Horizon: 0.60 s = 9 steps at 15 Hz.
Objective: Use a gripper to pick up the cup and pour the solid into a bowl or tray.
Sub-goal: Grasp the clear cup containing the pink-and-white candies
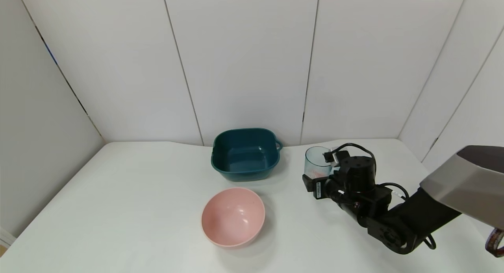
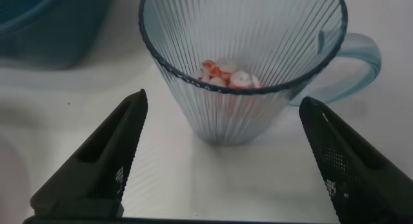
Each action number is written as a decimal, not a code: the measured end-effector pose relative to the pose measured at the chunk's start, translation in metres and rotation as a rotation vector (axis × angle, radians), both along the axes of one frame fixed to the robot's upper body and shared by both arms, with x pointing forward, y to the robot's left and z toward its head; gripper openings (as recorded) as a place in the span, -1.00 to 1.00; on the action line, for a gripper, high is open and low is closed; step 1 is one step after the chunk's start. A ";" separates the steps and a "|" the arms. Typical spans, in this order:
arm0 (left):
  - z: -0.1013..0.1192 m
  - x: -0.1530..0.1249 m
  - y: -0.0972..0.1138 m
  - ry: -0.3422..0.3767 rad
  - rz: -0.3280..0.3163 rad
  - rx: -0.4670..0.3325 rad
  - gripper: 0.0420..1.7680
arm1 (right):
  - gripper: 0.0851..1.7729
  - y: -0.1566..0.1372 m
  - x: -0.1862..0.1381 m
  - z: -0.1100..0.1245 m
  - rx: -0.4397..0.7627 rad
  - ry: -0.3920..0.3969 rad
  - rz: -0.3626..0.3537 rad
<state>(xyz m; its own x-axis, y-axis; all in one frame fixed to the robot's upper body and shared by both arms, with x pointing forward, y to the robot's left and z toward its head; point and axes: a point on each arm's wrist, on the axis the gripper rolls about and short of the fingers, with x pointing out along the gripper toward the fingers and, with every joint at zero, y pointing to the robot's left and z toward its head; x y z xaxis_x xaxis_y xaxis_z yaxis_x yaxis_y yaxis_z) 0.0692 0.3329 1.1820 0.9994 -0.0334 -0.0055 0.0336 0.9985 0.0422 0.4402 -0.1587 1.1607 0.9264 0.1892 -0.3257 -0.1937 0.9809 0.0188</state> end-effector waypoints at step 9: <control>0.000 0.000 0.000 0.000 0.000 0.000 0.94 | 0.93 0.008 0.020 -0.006 0.000 -0.030 -0.017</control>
<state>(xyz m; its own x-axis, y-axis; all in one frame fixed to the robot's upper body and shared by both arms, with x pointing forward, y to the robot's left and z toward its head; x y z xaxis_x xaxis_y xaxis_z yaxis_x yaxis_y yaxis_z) 0.0692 0.3329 1.1820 0.9994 -0.0334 -0.0055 0.0336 0.9985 0.0422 0.4605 -0.1509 1.1546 0.9389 0.1732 -0.2974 -0.1775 0.9840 0.0127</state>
